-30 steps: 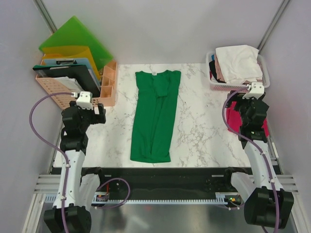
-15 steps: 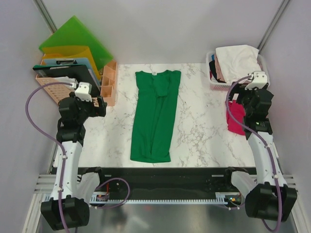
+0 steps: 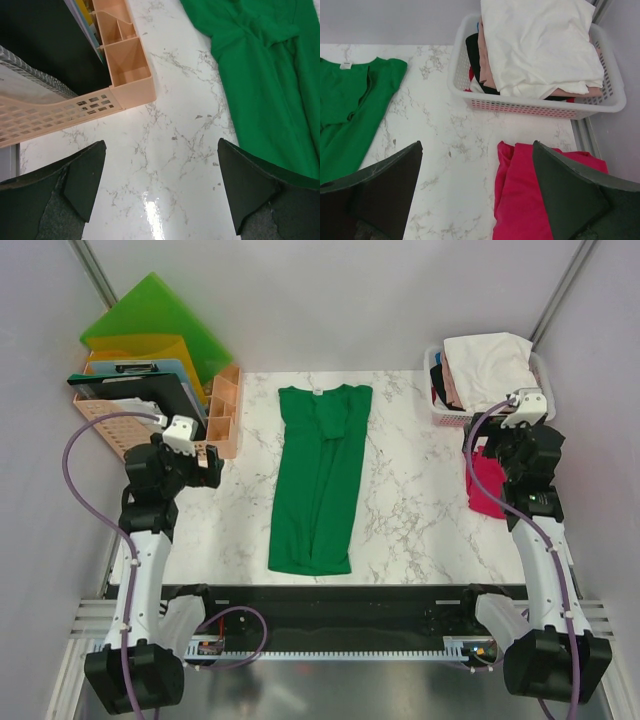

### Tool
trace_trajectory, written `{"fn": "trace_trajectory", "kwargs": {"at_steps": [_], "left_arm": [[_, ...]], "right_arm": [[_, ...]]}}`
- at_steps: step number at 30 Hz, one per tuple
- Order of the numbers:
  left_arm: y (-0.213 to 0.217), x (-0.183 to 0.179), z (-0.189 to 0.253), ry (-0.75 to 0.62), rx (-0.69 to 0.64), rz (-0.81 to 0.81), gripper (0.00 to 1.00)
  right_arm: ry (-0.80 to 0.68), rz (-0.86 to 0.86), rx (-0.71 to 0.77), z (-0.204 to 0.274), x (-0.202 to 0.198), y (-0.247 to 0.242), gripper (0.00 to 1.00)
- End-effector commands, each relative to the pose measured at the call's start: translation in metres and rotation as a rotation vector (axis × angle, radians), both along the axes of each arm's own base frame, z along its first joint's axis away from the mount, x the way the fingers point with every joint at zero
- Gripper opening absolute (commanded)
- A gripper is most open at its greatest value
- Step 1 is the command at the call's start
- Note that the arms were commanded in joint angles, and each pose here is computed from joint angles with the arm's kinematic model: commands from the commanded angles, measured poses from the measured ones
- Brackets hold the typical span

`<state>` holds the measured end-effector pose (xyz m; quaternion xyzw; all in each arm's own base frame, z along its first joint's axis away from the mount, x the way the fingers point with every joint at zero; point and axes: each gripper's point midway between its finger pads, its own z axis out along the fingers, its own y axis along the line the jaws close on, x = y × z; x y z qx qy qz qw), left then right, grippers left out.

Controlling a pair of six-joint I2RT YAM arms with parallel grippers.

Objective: Fold and stack the t-shirts
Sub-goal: Rotate the tshirt 90 degrees

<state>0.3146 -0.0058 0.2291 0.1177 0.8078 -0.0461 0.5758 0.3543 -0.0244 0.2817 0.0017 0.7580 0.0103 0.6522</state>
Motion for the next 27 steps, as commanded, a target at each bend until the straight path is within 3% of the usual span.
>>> {"fn": "trace_trajectory", "kwargs": {"at_steps": [1,6,16,24,27], "left_arm": [[0.018,-0.004,-0.014,-0.028,0.115,0.037,1.00],[0.008,-0.006,-0.033,-0.061,0.081,-0.003,1.00],[-0.003,-0.008,-0.067,0.015,0.020,-0.045,1.00],[-0.012,-0.018,-0.071,0.012,0.019,-0.094,1.00],[-0.009,-0.014,-0.051,0.014,0.026,-0.084,1.00]], "right_arm": [[-0.028,-0.004,-0.107,0.012,-0.009,-0.006,0.98],[-0.019,-0.027,-0.141,-0.003,-0.016,-0.011,0.98],[0.003,-0.052,-0.122,-0.018,-0.014,-0.015,0.98],[0.085,-0.013,-0.129,-0.039,-0.013,-0.011,0.98],[0.127,0.011,-0.136,-0.050,-0.013,-0.008,0.98]]}}
